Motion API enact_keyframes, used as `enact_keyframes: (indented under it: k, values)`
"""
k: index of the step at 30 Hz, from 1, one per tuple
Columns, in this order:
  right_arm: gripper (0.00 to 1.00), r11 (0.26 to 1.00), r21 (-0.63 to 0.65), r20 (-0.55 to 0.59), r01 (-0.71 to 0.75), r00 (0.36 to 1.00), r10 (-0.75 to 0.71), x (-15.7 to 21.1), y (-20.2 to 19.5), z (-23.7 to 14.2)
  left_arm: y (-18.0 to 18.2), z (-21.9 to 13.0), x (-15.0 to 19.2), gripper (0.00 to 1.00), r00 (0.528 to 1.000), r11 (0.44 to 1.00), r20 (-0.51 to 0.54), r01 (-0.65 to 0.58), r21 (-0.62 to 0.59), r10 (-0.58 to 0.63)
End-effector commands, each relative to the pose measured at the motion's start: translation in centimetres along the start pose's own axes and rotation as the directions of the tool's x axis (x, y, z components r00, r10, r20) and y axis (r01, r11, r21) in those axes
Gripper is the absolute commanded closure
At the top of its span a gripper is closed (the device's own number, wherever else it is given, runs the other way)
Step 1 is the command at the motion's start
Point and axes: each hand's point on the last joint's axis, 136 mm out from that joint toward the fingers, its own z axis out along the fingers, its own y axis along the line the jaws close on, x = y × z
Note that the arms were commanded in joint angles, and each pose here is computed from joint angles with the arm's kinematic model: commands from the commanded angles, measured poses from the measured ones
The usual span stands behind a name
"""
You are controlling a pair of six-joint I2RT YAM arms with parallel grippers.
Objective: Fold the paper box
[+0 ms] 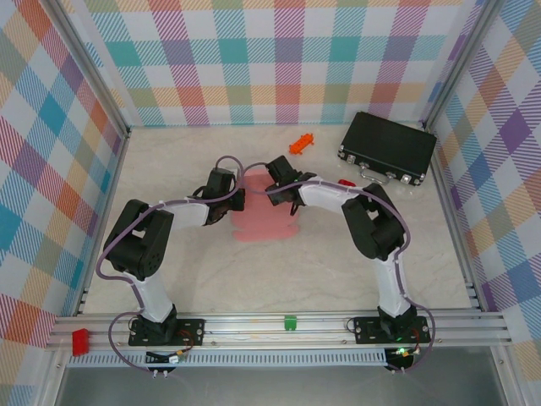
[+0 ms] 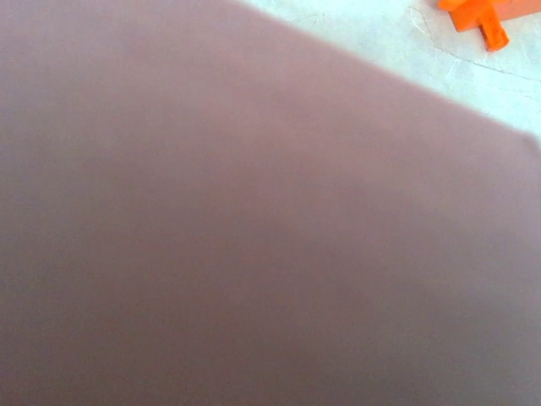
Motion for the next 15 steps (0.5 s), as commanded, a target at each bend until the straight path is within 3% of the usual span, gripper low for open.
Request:
enact_keyframes:
  k: [1, 10, 15]
  values:
    - [0.17, 0.996, -0.084, 0.067, -0.015, 0.998, 0.021, -1.4, 1.0, -2.2, -1.1, -0.9, -2.0, 0.99, 0.999, 1.000, 0.037, 0.002, 0.009, -0.002]
    - [0.14, 0.988, -0.149, 0.073, -0.036, 0.996, 0.047, -0.2, 1.2, -4.6, -1.2, -1.4, -2.3, 0.99, 0.999, 1.000, 0.039, 0.010, 0.009, -0.011]
    - [0.14, 0.959, -0.241, 0.025, -0.147, 0.987, 0.157, 1.0, 0.9, -7.4, -0.8, -1.7, -2.4, 1.00, 0.996, 0.996, 0.033, 0.085, -0.019, -0.084]
